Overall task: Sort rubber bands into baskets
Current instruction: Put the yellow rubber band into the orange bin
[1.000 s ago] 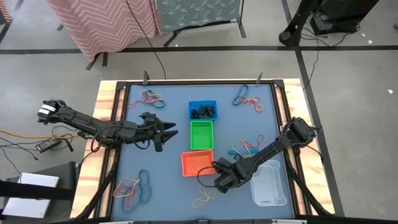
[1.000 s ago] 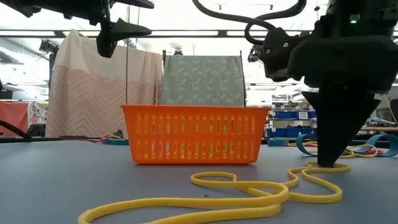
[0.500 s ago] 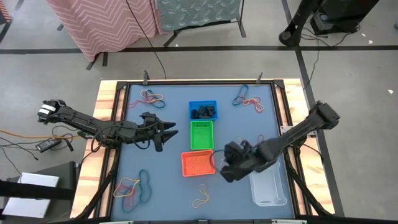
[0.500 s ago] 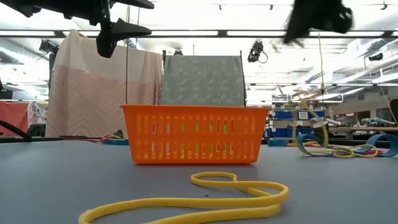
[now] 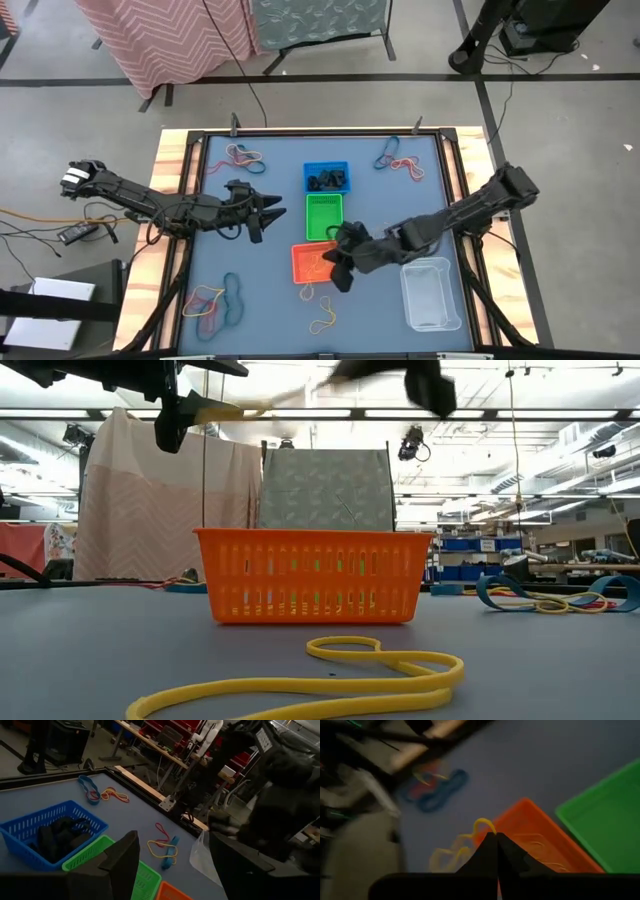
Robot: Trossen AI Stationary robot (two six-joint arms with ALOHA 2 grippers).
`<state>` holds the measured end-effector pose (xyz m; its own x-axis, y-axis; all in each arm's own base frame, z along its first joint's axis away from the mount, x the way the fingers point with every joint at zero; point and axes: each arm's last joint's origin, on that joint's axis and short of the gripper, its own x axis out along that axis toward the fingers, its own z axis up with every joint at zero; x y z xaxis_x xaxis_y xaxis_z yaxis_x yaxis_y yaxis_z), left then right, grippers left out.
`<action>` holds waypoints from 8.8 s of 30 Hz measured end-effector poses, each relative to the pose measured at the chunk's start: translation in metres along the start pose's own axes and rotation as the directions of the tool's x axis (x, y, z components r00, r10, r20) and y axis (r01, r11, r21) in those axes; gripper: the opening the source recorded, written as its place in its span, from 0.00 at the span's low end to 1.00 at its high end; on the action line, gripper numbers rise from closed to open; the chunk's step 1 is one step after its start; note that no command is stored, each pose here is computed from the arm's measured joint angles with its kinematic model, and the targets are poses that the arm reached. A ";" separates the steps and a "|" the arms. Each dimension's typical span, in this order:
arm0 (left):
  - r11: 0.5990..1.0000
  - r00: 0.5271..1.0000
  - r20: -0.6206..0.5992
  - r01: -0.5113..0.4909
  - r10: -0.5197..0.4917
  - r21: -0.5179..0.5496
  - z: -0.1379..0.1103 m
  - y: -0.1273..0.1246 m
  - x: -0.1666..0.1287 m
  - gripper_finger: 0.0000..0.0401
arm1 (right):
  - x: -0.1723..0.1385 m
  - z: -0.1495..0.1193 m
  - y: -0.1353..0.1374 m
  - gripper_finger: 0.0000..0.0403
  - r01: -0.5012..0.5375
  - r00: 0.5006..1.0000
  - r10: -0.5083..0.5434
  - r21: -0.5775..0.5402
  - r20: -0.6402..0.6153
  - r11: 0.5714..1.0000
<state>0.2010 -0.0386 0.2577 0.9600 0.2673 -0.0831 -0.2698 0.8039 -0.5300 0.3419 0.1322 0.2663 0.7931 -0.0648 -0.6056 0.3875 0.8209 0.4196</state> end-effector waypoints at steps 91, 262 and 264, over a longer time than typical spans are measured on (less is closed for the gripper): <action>0.979 0.809 -0.588 0.134 -0.019 0.152 -0.065 -0.046 -0.017 0.60 | 0.106 -0.103 0.048 0.51 -0.167 0.870 -0.077 -0.438 -0.487 0.883; 0.989 0.918 -0.395 0.018 0.041 0.145 -0.030 -0.026 0.000 0.01 | 0.032 -0.051 -0.171 0.04 0.729 0.675 -0.465 0.421 -0.573 0.540; 0.988 0.921 -0.389 0.025 0.036 0.151 -0.030 -0.027 0.000 0.01 | 0.025 -0.044 -0.165 0.03 0.731 0.673 -0.497 0.390 -0.548 0.560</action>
<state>0.2103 -0.0757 0.2468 0.9032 0.0684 -0.4236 -0.2536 0.8815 -0.3983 0.2772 0.0207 0.1520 0.0840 -0.1407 -0.9865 0.9800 0.1909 0.0562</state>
